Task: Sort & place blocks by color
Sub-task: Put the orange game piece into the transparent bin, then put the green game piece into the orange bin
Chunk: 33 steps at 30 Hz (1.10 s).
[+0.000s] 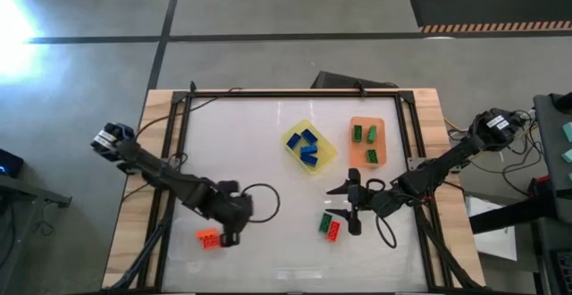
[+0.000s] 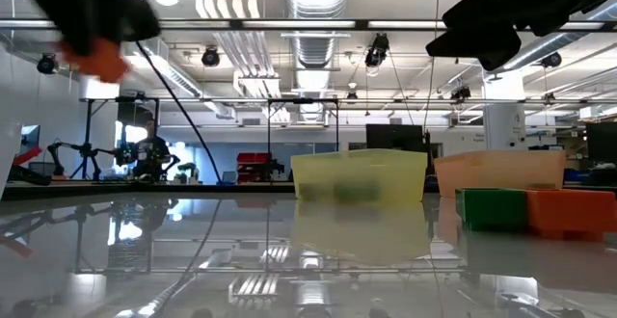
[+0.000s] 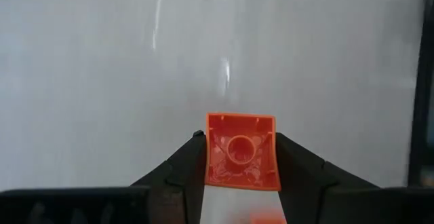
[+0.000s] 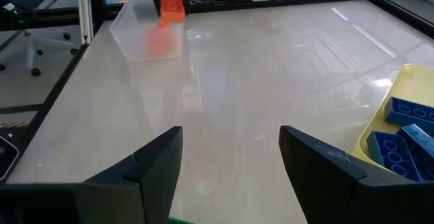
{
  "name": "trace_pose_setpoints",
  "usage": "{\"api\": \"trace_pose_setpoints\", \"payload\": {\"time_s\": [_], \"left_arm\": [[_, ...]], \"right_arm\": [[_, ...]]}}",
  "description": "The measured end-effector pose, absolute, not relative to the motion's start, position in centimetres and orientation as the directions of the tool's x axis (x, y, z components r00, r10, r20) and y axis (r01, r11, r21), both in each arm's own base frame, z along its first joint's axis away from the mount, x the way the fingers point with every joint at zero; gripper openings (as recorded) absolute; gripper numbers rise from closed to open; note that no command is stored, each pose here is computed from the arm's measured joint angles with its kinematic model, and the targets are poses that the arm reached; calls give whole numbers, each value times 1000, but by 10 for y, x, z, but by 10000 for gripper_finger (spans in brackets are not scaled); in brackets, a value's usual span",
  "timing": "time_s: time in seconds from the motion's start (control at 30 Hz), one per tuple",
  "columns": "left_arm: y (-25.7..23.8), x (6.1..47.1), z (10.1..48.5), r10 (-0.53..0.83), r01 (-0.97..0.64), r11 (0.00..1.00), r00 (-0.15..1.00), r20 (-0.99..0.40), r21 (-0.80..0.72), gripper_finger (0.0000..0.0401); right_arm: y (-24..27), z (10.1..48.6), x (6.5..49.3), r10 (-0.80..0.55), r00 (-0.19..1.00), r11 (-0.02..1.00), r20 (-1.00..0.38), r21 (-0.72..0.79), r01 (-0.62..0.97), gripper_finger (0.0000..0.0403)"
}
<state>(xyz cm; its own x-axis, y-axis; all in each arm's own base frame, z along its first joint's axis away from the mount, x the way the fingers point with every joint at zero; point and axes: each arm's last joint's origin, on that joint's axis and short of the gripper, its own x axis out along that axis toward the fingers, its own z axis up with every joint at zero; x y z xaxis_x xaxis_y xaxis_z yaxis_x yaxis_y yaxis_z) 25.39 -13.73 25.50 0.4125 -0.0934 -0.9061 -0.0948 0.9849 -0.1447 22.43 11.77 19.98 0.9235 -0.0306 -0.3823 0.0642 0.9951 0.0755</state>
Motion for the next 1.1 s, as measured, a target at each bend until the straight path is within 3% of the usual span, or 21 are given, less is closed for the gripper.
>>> {"api": "trace_pose_setpoints", "payload": {"time_s": [0.2,0.33,0.87,1.1], "left_arm": [[-150,213,258,-199,-243,952,-29,-980,-186,122],[-162,194,252,-304,-268,932,-213,-929,-244,122],[-168,172,198,-209,-243,962,-384,-899,-120,125],[-170,175,193,-195,-239,965,-397,-897,-105,221]], "right_arm": [[118,200,224,-30,923,995,-383,74,64,235],[118,200,224,-31,923,995,-384,74,64,235],[117,199,224,-33,919,996,-394,60,61,235],[117,198,223,-35,915,995,-403,67,68,235]]}}
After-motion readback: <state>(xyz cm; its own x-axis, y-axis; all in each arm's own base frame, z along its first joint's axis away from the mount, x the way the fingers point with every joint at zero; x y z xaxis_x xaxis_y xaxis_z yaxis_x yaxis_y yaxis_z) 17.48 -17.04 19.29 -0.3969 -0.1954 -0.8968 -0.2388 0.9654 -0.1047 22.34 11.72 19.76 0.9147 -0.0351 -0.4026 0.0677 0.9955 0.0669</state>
